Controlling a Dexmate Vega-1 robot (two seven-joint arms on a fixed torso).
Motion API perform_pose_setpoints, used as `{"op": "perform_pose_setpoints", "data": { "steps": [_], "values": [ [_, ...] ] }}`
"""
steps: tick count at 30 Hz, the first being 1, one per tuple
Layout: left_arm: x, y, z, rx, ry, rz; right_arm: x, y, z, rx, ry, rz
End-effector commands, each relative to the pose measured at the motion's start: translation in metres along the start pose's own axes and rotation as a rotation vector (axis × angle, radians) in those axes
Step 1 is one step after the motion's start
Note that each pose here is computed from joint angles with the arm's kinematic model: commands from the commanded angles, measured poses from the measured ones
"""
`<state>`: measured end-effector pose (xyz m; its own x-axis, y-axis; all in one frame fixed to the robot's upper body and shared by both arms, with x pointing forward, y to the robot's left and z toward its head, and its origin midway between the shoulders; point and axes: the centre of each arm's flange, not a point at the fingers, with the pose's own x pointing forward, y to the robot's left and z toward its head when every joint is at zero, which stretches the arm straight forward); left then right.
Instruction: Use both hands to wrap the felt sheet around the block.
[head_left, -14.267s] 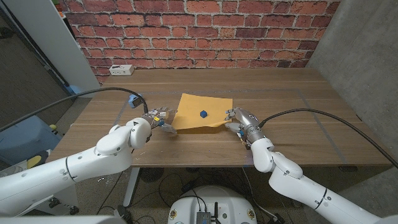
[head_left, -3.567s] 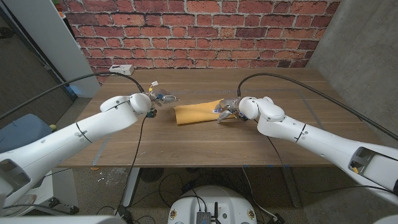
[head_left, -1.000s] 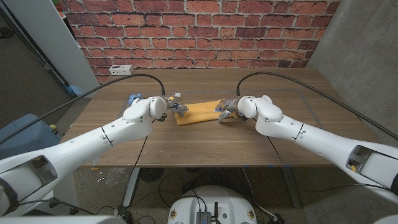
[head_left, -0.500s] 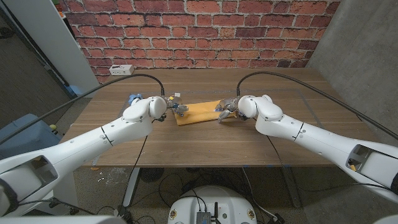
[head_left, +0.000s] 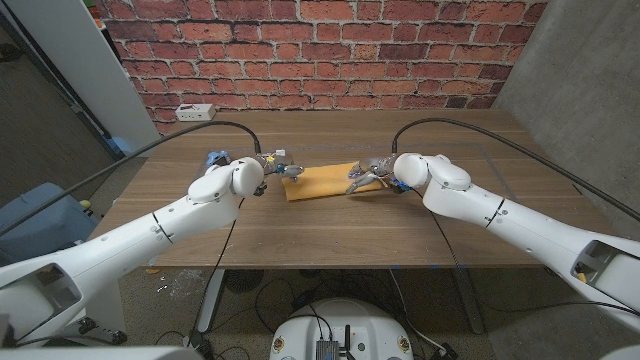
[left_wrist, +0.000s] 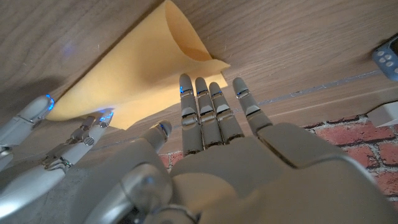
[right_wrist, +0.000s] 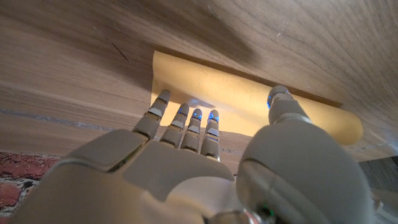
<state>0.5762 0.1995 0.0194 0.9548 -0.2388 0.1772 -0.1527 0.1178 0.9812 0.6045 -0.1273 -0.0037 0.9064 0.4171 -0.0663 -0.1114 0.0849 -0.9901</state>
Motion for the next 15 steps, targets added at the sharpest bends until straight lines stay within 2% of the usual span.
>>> {"op": "perform_pose_setpoints", "data": {
  "steps": [1, 6, 10, 15],
  "values": [
    [-0.019, 0.007, -0.005, -0.118, -0.121, 0.231, -0.022, -0.012, -0.013, 0.233, -0.213, -0.208],
    [-0.027, 0.007, -0.010, -0.168, -0.159, 0.344, -0.025, -0.014, -0.017, 0.320, -0.291, -0.277],
    [-0.032, 0.007, -0.014, -0.191, -0.170, 0.405, -0.027, -0.016, -0.018, 0.350, -0.313, -0.327],
    [-0.034, 0.006, -0.025, -0.253, -0.194, 0.442, -0.029, -0.018, -0.017, 0.400, -0.339, -0.392]
  ]
}}
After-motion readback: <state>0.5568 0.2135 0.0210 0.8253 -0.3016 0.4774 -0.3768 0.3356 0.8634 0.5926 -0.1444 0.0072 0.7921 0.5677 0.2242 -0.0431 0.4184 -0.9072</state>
